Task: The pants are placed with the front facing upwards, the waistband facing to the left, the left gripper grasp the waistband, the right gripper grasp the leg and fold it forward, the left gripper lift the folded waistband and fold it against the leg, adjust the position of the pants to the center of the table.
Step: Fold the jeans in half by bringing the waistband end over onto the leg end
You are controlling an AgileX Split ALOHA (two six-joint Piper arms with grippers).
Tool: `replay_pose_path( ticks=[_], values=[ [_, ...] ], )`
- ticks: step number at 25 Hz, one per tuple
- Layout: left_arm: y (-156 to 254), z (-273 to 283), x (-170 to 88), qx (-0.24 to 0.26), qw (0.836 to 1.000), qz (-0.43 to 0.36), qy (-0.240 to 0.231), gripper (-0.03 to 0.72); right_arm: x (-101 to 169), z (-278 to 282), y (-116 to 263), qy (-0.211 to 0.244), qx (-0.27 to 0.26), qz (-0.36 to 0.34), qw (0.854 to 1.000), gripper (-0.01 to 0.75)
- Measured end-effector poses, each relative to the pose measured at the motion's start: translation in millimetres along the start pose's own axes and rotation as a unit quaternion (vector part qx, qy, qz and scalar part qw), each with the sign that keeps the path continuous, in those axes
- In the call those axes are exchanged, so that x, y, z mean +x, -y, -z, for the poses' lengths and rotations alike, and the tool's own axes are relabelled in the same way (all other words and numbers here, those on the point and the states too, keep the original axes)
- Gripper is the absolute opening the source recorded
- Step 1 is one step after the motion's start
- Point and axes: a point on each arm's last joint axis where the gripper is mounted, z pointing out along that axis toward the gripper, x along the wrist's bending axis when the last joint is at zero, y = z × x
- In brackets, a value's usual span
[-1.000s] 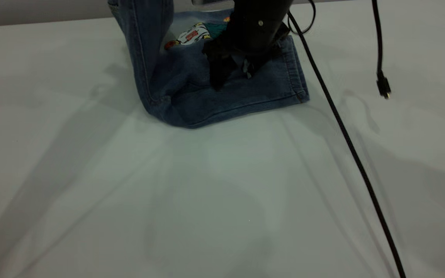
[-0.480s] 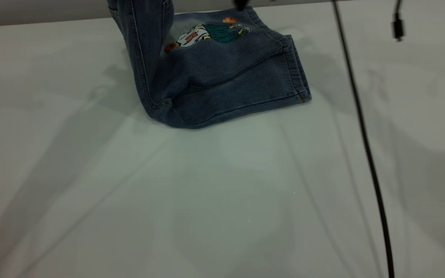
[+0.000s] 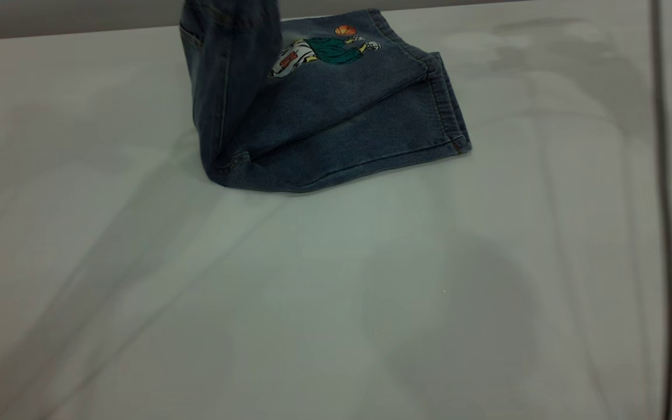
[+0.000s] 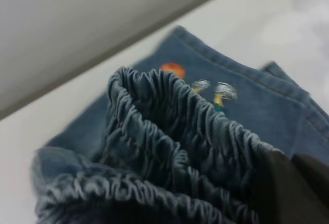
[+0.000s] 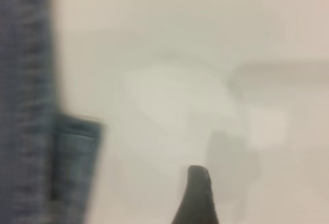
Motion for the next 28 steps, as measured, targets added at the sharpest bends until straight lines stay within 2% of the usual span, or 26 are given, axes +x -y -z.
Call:
replay_pose_path(
  ticks=[3, 10, 14, 20, 23, 28],
  values=[
    [4, -17, -20, -0.004, 1.0, -0.015, 0.01, 0.048, -19, 3, 1, 0.008, 0.0, -0.017, 1.0, 0.51],
    [21, -60, -60, -0.019, 0.999, -0.044, 0.02, 0.048, -21, 4, 1, 0.007, -0.001, -0.02, 1.0, 0.51],
    [36, -84, -73, -0.023, 0.998, -0.058, 0.018, 0.048, -21, 4, 1, 0.008, -0.001, -0.019, 1.0, 0.51],
    [52, -101, -76, -0.006, 0.997, -0.07, 0.018, 0.071, -21, 5, 0, 0.01, -0.004, -0.017, 1.0, 0.51],
    [51, -101, -76, -0.014, 0.997, -0.07, 0.015, 0.158, -22, 5, 0, 0.012, -0.004, -0.015, 1.0, 0.51],
    [46, -100, -74, -0.038, 0.997, -0.063, 0.004, 0.438, -22, 5, 0, 0.011, -0.004, -0.016, 1.0, 0.51]
  ],
)
